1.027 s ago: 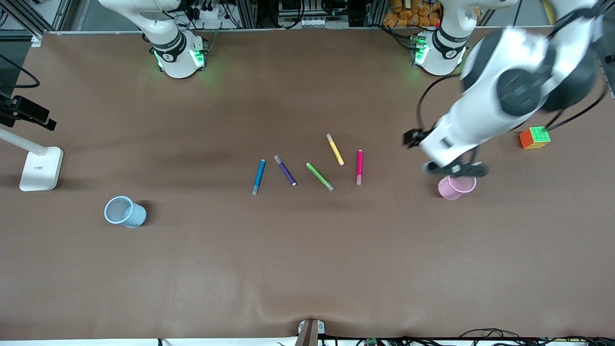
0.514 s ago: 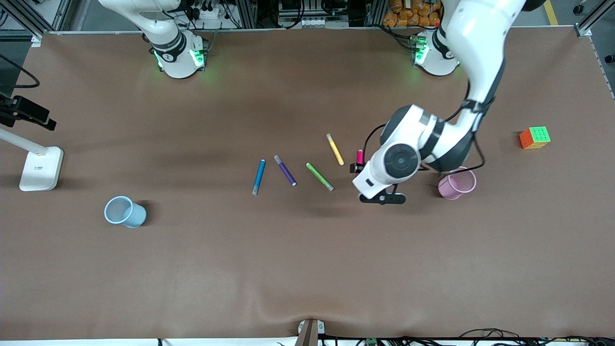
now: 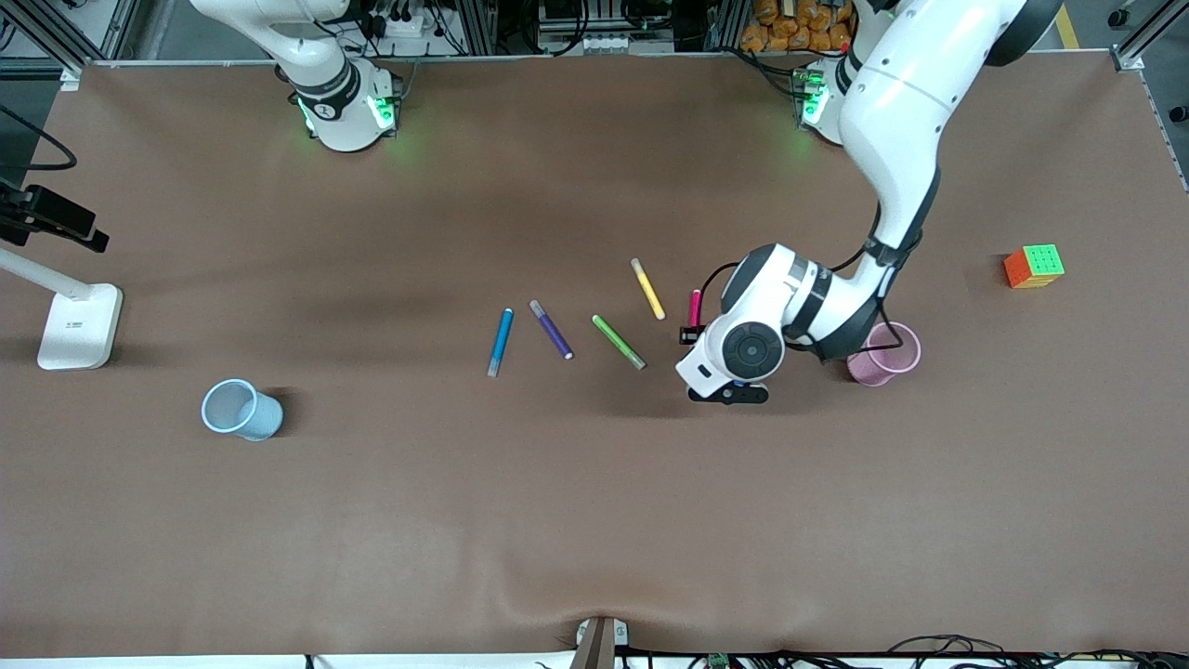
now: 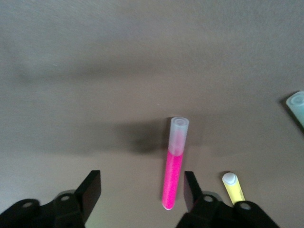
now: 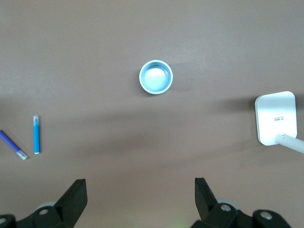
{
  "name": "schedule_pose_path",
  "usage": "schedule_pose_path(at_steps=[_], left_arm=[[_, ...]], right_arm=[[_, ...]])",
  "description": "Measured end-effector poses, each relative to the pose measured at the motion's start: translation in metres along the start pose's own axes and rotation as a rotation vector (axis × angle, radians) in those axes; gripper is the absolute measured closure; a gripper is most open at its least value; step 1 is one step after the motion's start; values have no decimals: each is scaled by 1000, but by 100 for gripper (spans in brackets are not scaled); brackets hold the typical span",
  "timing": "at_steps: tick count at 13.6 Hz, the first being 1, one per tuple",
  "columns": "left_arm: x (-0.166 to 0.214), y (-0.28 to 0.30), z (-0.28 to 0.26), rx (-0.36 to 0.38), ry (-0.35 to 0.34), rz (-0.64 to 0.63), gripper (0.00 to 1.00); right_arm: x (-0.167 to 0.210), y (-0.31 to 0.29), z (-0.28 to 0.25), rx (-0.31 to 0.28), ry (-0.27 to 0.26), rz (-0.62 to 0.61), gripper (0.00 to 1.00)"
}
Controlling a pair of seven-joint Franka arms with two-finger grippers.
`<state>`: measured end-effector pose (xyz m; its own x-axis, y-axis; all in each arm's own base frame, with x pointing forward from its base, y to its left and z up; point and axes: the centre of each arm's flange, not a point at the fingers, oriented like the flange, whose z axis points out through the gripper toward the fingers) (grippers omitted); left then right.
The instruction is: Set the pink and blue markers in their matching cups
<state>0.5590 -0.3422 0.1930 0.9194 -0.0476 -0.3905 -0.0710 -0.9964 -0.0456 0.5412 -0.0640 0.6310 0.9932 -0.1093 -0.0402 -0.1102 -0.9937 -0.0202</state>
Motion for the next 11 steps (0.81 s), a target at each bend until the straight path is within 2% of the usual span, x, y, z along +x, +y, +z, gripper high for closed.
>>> schedule_pose_path(at_steps=[1,5,6,7,9,10,11], left_arm=[[-1,6,6,5,-6,7,31],[-1,17,19,4,-2,16,35],[0,18,23,3,-3,16,42],[1,18,27,3,-6,16,42],[2,20,33,4,-11,18,55],[2,21,32,3,-9,20,55],[1,23,31,3,-7,22,61]], right_arm=[[0,0,0,0,0,0,0],[0,0,0,0,0,0,0],[0,0,0,0,0,0,0],[0,0,0,0,0,0,0],[0,0,0,0,0,0,0],[0,0,0,0,0,0,0],[0,0,0,0,0,0,0]])
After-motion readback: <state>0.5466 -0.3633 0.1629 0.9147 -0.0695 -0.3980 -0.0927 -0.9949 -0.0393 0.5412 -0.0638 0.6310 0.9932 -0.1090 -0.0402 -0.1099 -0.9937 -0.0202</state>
